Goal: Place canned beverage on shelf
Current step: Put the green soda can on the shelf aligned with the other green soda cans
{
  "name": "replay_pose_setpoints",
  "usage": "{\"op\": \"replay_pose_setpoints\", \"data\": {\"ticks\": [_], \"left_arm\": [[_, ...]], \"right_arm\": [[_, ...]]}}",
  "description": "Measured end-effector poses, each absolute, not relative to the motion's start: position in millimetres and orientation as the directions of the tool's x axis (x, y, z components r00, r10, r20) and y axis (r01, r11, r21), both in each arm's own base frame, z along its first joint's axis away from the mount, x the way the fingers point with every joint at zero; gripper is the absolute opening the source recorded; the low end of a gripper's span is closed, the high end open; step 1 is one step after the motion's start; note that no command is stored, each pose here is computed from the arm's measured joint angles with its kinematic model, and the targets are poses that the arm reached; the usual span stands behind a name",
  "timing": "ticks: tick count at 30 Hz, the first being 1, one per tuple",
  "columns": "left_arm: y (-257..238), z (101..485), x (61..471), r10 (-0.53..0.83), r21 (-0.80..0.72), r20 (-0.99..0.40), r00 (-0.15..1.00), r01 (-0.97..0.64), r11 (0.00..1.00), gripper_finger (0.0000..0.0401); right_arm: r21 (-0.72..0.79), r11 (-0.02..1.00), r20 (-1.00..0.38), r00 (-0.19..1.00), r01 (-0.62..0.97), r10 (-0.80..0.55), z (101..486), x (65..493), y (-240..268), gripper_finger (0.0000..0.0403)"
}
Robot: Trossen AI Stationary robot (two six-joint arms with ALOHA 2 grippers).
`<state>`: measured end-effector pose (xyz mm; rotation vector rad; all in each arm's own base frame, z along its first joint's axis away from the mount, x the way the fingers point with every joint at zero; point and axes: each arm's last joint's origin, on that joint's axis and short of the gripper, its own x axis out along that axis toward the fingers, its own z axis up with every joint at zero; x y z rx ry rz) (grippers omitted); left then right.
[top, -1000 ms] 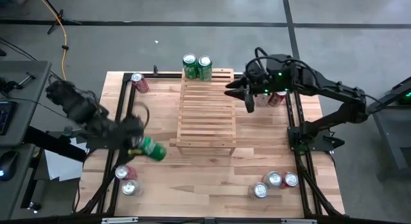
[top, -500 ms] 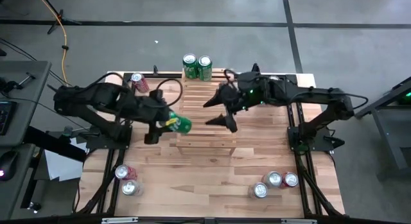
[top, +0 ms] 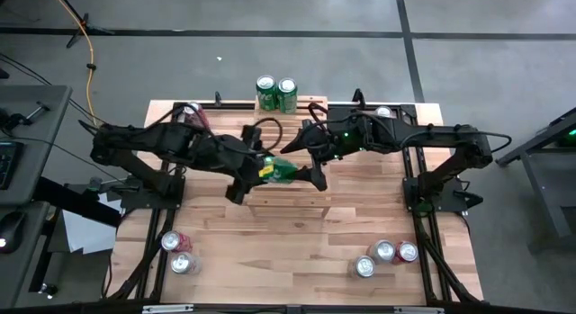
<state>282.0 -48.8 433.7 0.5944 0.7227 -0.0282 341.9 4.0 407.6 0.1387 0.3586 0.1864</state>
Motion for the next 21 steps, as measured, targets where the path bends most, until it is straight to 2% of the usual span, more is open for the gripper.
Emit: {"op": "replay_pose_setpoints", "data": {"ticks": [9, 21], "left_arm": [[-51.6, 430.4, 298.4, 0.195, 0.6, -0.586, 0.787, 0.259, 0.757, 0.0285], [-51.4, 430.6, 298.2, 0.204, 0.611, -0.584, 0.786, 0.26, 0.748, 0.0285]], "right_arm": [[0.154, 0.974, -0.402, 0.89, -0.165, 0.214, 395.0, 347.8, 4.2, 0.0342], [0.159, 0.969, -0.4, 0.885, -0.191, 0.24, 393.2, 350.6, 4.5, 0.0342]]}}
